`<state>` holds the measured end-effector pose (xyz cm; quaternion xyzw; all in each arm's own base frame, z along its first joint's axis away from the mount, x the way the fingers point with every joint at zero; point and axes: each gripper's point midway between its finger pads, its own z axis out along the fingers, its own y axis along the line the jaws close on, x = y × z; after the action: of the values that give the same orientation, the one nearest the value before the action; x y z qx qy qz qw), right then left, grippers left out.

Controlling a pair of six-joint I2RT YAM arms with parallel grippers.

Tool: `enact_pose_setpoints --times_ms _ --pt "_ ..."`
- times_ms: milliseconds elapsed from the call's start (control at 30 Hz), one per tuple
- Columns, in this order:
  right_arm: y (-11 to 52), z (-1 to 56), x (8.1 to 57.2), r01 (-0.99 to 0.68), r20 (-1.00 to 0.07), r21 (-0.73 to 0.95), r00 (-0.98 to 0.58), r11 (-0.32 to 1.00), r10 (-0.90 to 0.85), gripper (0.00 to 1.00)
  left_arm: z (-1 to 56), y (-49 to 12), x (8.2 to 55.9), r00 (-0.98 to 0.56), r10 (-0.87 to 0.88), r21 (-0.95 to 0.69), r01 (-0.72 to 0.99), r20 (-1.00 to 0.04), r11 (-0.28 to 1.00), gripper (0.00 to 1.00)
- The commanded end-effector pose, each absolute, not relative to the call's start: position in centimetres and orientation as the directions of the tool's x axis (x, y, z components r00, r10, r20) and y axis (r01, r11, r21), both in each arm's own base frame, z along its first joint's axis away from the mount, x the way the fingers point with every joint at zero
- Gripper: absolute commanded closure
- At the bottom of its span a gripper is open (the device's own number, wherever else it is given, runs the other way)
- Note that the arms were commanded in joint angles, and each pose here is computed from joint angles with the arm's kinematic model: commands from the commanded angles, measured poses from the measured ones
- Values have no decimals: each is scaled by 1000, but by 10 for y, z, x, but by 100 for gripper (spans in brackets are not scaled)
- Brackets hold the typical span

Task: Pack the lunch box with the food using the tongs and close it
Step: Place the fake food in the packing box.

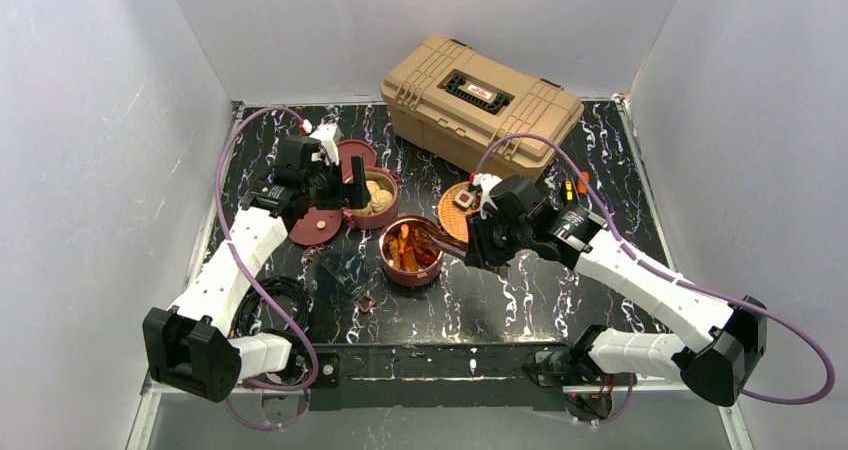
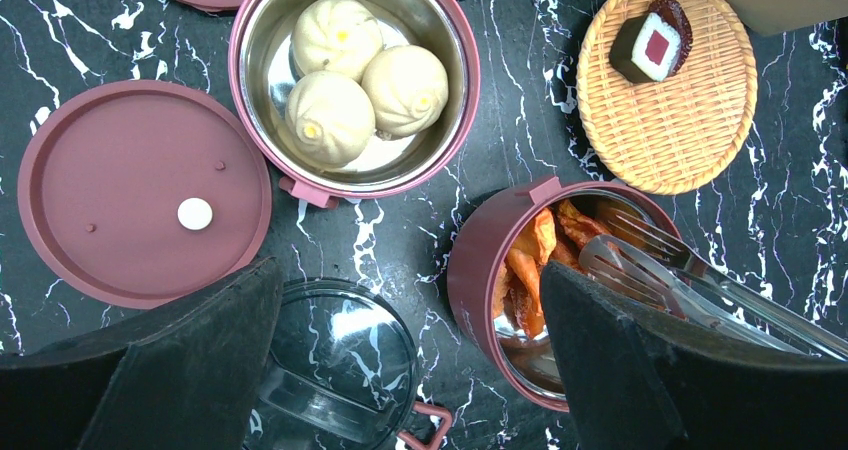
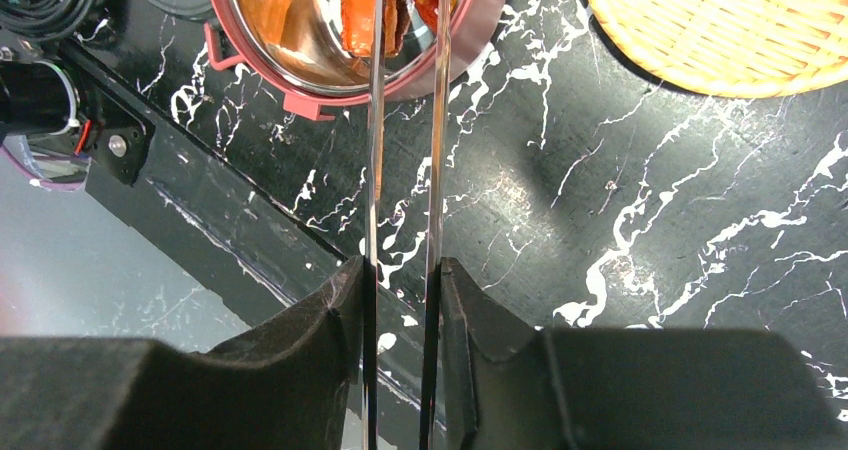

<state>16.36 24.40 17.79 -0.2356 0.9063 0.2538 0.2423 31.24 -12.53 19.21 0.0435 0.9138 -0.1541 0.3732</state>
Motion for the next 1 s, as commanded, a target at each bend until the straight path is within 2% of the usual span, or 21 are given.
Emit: enact_pose_setpoints --times_ms 0,700,967 --pt "253 207 170 -587 -631 353 -724 729 -278 60 204 -124 314 -705 -40 -248 195 -708 949 1" --pt "252 228 179 -588 -674 331 -694 738 -251 56 208 -122 313 -695 -42 -244 194 -717 950 1" --pt "235 262 194 -517 -744 296 -652 803 -145 60 209 -124 313 -692 -49 -255 199 -720 946 1"
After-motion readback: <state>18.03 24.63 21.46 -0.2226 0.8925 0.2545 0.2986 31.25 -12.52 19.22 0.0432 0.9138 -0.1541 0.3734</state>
